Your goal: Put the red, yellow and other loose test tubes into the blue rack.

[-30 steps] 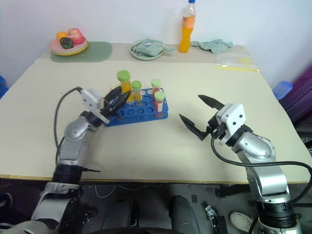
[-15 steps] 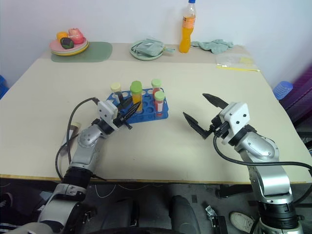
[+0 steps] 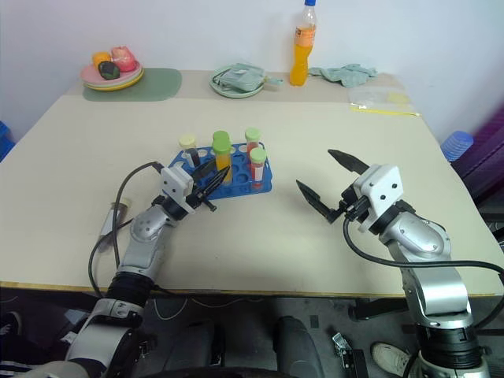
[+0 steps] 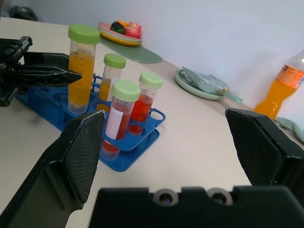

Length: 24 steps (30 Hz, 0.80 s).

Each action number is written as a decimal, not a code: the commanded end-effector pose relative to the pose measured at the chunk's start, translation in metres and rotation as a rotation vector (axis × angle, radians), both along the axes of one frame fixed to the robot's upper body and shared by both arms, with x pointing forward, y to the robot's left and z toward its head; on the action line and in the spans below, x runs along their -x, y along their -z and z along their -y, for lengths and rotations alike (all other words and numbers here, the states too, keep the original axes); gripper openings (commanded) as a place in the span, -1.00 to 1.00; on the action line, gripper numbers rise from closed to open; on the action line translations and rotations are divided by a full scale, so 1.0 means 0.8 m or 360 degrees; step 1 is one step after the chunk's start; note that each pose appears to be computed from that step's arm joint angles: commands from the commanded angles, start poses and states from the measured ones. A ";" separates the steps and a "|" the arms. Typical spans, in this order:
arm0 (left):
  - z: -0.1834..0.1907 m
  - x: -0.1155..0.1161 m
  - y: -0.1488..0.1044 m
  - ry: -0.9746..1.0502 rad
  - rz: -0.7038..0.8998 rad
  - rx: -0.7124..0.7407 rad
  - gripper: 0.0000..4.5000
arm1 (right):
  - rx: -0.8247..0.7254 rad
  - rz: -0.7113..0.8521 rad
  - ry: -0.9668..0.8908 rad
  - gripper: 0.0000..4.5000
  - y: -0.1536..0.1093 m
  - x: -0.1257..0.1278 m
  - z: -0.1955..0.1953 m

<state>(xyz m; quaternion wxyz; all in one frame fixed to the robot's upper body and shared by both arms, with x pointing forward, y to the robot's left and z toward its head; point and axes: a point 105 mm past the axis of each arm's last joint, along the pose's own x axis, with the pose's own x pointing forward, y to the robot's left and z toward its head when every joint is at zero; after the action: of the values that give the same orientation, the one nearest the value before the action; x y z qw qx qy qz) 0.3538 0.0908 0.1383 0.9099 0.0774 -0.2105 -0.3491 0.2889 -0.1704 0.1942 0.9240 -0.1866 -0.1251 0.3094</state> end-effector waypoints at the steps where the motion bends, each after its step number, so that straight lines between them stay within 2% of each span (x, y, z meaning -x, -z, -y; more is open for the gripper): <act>1: 0.008 0.003 0.010 0.0052 -0.0033 -0.0022 -0.67 | 0.0009 0.0104 0.0007 1.00 -0.017 0.003 0.002; 14: -0.004 -0.006 0.008 -0.0023 -0.0050 0.0034 -0.67 | 0.0008 0.0116 0.0022 1.00 -0.014 0.000 0.004; 18: -0.007 -0.013 -0.002 -0.0068 -0.0097 0.0166 -0.67 | 0.0008 0.0123 0.0028 1.00 -0.015 0.000 0.004; 24: -0.003 -0.005 0.002 -0.0035 -0.0110 0.0151 -0.67 | 0.0040 0.0118 0.0020 1.00 -0.015 -0.002 0.002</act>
<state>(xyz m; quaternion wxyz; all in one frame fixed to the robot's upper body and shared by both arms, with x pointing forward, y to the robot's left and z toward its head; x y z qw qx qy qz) 0.3609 0.0942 0.1384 0.9236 0.0244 -0.1980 -0.3274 0.2912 -0.1727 0.1949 0.9235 -0.1972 -0.1331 0.3009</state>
